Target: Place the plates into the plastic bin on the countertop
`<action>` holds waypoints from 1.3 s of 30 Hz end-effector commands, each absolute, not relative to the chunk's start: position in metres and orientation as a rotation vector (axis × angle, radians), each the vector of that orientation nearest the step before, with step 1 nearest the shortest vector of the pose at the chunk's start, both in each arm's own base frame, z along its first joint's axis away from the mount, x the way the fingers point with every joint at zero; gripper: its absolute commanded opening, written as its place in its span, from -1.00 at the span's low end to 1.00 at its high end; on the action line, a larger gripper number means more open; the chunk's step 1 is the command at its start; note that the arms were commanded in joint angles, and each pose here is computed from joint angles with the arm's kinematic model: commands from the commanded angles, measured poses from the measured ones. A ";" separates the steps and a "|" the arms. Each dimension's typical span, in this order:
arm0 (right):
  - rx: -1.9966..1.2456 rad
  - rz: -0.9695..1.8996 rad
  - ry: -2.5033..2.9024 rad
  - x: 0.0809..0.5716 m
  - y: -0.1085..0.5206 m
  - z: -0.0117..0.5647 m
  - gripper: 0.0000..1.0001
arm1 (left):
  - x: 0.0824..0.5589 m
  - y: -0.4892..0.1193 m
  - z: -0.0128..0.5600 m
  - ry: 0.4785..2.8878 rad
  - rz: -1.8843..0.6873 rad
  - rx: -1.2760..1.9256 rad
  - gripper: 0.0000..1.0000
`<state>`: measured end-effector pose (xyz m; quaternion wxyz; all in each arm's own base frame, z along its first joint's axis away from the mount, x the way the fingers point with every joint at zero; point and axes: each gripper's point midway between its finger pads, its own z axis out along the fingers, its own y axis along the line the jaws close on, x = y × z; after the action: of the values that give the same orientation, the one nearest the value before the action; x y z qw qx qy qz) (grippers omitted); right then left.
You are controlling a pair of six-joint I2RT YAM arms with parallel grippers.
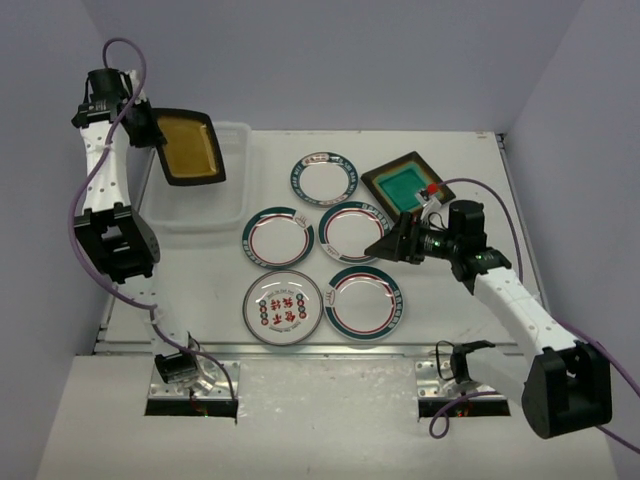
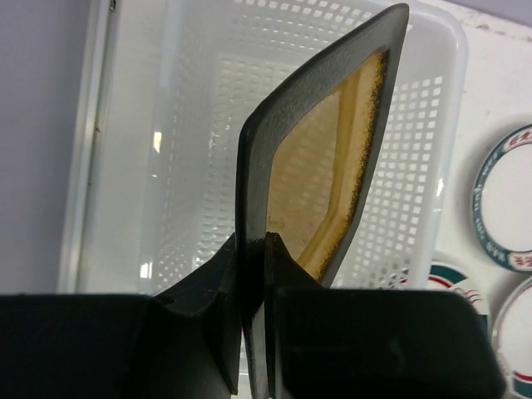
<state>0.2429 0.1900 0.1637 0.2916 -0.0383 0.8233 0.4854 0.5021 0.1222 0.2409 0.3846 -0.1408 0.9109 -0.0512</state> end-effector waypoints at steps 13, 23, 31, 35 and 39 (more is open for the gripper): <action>-0.210 1.277 2.180 0.244 0.199 0.164 0.97 | 0.523 0.078 0.279 2.143 -0.420 0.135 -1.00; -0.213 1.258 2.182 0.241 0.198 0.161 0.98 | 0.534 0.088 0.246 2.238 -0.298 0.098 -1.00; -0.216 1.288 2.189 0.239 0.200 0.156 0.98 | 0.536 0.079 0.191 2.336 -0.377 0.102 -1.00; -0.215 1.289 2.191 0.238 0.200 0.154 0.98 | 0.541 0.072 0.166 2.388 -0.366 0.111 -1.00; -0.208 1.303 2.198 0.235 0.201 0.150 0.98 | 0.548 0.074 0.154 2.424 -0.259 0.110 -0.85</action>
<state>0.2350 0.1974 0.1480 0.2748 -0.0635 0.8304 0.4806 0.5299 0.0848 0.1444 0.3163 0.0099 0.9394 -0.1316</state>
